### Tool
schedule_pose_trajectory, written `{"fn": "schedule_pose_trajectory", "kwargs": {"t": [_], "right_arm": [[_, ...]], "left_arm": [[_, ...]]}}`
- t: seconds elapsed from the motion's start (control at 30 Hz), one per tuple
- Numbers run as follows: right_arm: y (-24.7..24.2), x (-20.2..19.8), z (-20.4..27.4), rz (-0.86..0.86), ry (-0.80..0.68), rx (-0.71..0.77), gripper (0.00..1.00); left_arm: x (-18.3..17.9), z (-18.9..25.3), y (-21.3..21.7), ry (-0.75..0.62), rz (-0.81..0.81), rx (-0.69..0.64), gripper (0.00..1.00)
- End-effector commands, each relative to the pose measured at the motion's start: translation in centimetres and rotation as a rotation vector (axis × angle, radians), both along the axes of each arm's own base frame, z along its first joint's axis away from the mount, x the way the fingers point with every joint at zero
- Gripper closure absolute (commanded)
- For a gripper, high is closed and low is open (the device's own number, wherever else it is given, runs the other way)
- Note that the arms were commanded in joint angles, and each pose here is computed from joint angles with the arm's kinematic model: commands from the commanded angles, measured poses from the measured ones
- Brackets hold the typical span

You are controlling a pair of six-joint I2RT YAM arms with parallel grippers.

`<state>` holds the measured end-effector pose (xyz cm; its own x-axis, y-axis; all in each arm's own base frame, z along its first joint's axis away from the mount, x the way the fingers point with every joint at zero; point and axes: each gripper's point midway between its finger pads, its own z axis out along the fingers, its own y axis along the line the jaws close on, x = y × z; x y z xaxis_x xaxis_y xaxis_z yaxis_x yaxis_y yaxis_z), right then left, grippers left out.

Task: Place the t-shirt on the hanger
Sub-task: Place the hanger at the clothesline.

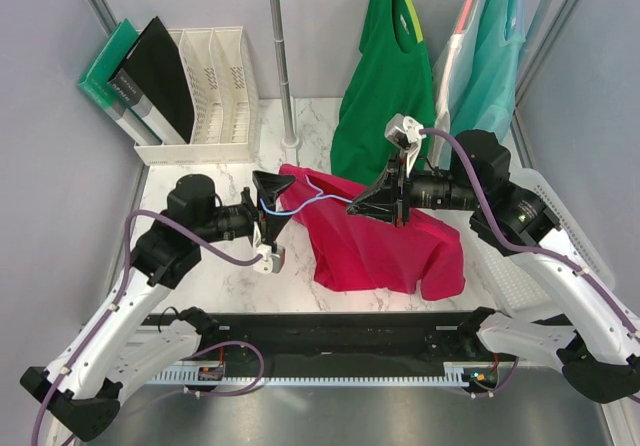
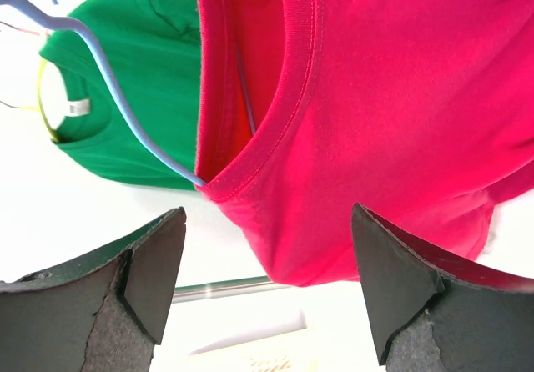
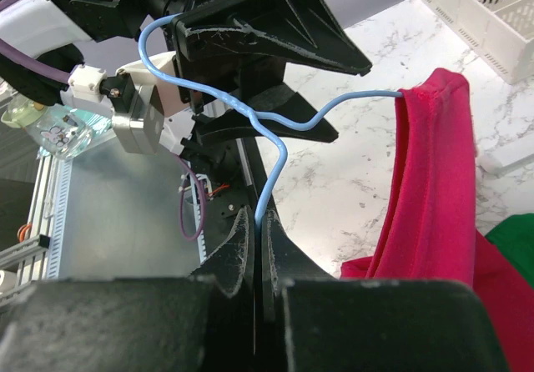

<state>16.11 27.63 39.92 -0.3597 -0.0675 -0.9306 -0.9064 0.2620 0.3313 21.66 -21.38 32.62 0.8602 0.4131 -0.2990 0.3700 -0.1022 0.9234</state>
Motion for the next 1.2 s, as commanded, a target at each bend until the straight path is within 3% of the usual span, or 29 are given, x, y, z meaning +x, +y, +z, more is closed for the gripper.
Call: {"fn": "schedule_pose_trajectory", "kwargs": {"t": [0.0, 0.27, 0.4, 0.73, 0.77, 0.83, 0.9, 1.0, 1.07, 1.17], "right_arm": [[-2.4, 1.3, 0.1, -0.131, -0.033, -0.017, 1.00], [-0.7, -0.2, 1.1, -0.022, -0.043, 0.042, 1.00], [-0.6, -1.5, 1.3, 0.049, -0.071, 0.045, 1.00], [-0.4, -3.0, 1.5, 0.119, -0.055, 0.079, 1.00], [-0.1, -2.9, 1.3, 0.119, -0.046, 0.075, 1.00], [0.0, -2.9, 1.2, 0.123, -0.048, 0.072, 1.00], [0.0, -2.8, 1.0, 0.123, -0.053, 0.063, 1.00], [-0.1, -2.8, 0.7, 0.121, -0.061, 0.047, 1.00], [-0.2, -2.7, 0.6, 0.115, -0.064, 0.045, 1.00], [-0.1, -2.7, 0.6, 0.118, -0.062, 0.045, 1.00]], "left_arm": [[-1.1, 6.5, 1.5, -0.309, -0.002, -0.063, 0.14], [-2.6, 5.2, 0.0, -0.205, -0.093, -0.074, 0.12], [-2.7, 5.6, -0.5, -0.028, -0.079, -0.145, 0.12], [-4.0, 3.4, -1.1, 0.115, -0.118, -0.231, 0.10], [-4.2, 2.8, -1.2, 0.141, -0.127, -0.212, 0.29], [-4.2, 3.0, -1.5, 0.167, -0.129, -0.204, 0.43], [-4.1, 2.8, -1.4, 0.154, -0.126, -0.189, 0.44], [-4.1, 2.7, -1.1, 0.103, -0.124, -0.154, 0.69], [-4.5, 1.9, -0.9, 0.082, -0.143, -0.097, 0.95], [-4.7, 1.3, -0.8, 0.035, -0.159, -0.050, 0.98]]}}
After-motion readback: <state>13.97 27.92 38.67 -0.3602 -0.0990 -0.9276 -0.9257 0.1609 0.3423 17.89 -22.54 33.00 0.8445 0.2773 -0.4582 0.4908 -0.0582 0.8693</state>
